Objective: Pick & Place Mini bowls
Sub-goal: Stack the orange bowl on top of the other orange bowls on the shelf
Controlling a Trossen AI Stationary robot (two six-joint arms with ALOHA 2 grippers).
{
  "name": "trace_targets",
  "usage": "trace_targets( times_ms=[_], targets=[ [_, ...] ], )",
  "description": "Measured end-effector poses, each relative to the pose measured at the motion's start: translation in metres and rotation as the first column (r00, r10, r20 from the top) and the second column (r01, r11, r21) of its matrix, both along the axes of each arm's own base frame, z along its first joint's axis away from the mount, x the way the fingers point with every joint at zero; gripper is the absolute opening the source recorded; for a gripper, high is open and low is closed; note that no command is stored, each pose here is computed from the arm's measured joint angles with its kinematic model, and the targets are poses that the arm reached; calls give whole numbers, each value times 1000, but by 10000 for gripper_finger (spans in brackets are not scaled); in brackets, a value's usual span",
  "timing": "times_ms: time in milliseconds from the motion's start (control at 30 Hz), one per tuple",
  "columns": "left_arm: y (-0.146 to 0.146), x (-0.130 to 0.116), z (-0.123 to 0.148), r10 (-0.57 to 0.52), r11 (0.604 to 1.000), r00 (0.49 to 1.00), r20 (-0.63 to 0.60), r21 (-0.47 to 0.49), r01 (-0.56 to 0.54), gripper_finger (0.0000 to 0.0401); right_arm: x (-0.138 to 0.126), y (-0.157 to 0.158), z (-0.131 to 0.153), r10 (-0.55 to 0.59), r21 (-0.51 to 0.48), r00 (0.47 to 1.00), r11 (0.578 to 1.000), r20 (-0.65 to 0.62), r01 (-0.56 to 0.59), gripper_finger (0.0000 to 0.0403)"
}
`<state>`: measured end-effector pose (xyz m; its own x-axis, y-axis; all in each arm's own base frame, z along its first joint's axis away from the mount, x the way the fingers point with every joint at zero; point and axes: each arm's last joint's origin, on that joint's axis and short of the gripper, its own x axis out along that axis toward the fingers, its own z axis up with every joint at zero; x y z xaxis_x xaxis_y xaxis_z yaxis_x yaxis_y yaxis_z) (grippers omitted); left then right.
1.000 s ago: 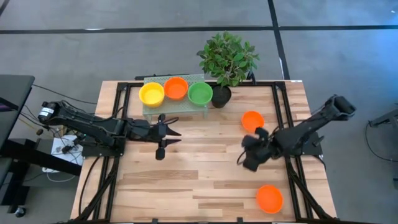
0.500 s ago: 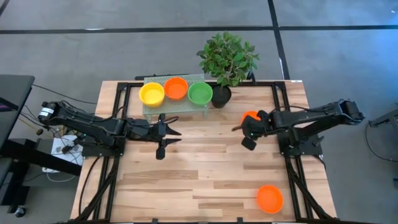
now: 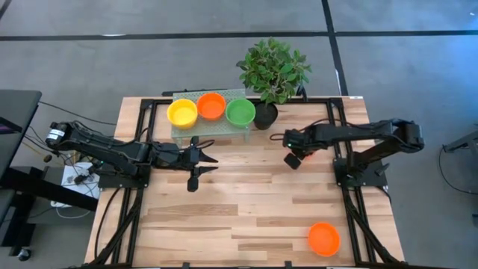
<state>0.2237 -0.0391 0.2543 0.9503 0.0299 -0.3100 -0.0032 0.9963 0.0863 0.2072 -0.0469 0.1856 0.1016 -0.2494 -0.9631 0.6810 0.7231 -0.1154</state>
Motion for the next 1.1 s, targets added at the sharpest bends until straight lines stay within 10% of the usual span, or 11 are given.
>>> trace_targets(
  times_ms=[1100],
  targets=[
    [0, 0, 0, 3, 1000, 1000, 1, 0, -3, 100, 7, -4, -5, 0, 117, 999, 993, 52, -6, 64]
  ],
)
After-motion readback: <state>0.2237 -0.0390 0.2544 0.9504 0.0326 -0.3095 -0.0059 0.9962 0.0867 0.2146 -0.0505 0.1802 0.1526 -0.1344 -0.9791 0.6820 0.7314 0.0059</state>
